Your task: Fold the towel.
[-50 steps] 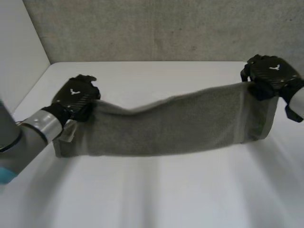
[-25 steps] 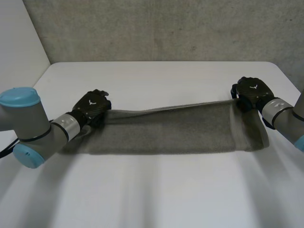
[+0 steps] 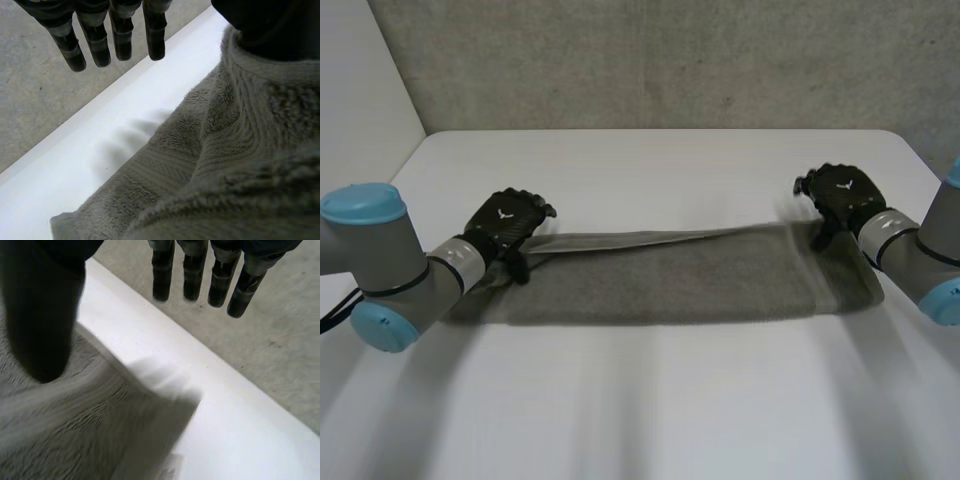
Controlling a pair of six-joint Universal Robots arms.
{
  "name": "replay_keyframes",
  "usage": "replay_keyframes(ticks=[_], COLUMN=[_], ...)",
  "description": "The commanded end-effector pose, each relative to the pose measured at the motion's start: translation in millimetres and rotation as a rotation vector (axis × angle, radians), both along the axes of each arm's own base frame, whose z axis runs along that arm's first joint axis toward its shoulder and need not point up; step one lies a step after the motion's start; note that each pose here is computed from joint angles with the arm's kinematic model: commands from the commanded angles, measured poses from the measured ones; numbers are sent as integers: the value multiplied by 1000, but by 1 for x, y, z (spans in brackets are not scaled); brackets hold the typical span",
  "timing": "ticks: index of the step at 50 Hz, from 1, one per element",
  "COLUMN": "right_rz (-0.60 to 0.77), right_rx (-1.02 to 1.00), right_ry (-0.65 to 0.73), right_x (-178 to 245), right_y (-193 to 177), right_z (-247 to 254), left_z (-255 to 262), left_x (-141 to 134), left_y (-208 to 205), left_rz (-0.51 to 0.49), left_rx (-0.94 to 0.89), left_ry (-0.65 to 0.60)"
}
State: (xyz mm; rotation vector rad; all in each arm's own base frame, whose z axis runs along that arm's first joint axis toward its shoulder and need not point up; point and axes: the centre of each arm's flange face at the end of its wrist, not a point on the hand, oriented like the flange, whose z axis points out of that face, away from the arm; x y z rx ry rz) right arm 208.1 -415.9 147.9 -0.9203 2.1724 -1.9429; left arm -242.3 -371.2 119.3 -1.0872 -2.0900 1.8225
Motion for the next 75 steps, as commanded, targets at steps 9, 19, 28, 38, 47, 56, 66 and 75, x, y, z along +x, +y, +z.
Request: replay_keyframes(ticks=[9, 19, 28, 38, 47, 56, 66, 75], right_rz=[-51, -75, -68, -30, 9, -24, -36, -45], right_rx=[-146, -114, -54, 36, 106, 156, 103, 106], right_ry=[-10, -3, 16, 49, 131, 182, 194, 190], right_x=[-4, -13, -15, -21, -33, -50, -55, -60], right_y=[15, 43, 71, 96, 106, 94, 82, 77], right_z=[54, 62, 52, 40, 14, -16, -28, -32], left_z=[38, 62, 40, 55, 85, 90, 86, 86], left_x=[6, 33, 35, 35, 40, 41, 45, 44], left_y=[15, 6, -5, 13, 56, 79, 88, 88], left_rz=[14, 77, 93, 95, 101, 130, 170, 170], left_rx=[-49, -103, -64, -62, -79, 0, 28, 30], left_ry=[11, 16, 3, 18, 54, 181, 201, 200])
